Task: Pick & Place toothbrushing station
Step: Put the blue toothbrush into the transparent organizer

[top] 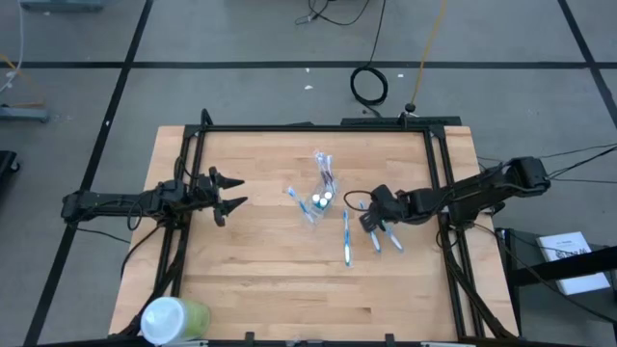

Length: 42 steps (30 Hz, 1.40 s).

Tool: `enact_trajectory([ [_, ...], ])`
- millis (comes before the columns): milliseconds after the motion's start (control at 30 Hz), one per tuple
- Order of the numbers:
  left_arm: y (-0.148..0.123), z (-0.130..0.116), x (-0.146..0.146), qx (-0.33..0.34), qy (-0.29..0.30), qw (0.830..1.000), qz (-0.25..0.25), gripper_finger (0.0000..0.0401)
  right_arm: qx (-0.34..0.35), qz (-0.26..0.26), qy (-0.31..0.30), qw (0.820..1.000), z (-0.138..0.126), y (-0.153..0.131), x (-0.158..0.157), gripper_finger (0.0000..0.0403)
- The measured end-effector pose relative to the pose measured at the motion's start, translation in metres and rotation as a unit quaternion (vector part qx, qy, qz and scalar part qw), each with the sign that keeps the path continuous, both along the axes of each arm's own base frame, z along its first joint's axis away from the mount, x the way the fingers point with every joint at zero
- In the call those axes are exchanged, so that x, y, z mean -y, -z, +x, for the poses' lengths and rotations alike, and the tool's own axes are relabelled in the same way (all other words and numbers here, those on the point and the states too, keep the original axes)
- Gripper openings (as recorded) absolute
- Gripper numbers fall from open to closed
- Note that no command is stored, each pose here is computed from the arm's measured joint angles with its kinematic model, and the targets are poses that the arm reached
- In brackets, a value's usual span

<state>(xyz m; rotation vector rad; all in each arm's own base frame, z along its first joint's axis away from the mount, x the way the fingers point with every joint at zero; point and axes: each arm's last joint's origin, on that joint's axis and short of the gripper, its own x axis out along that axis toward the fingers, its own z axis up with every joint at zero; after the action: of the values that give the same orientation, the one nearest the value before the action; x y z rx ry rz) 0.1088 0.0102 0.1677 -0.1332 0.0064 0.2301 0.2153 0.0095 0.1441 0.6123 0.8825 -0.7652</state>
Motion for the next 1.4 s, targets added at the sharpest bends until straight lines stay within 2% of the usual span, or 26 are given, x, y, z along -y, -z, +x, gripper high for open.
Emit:
enact_trajectory([
  [267, 0.000, 0.000, 0.000, 0.000, 0.000, 1.000, 0.000, 0.0283, 0.076, -0.038, -0.044, 0.995, 0.010, -0.016, 0.000, 0.0060],
  [533, 0.000, 0.000, 0.000, 0.000, 0.000, 1.000, 0.000, 0.0283, 0.143, -0.077, -0.095, 0.982, 0.023, -0.028, -0.001, 0.0059],
  [867, 0.000, 0.000, 0.000, 0.000, 0.000, 1.000, 0.000, 0.0283, 0.201, -0.134, -0.164, 0.956, 0.034, -0.042, -0.008, 0.0059],
  [1200, 0.000, 0.000, 0.000, 0.000, 0.000, 1.000, 0.000, 0.0283, 0.228, -0.158, -0.190, 0.942, 0.039, -0.047, -0.013, 0.0059],
  [1400, 0.000, 0.000, 0.000, 0.000, 0.000, 1.000, 0.000, 0.0283, 0.262, -0.180, -0.205, 0.926, 0.043, -0.054, -0.017, 0.0059],
])
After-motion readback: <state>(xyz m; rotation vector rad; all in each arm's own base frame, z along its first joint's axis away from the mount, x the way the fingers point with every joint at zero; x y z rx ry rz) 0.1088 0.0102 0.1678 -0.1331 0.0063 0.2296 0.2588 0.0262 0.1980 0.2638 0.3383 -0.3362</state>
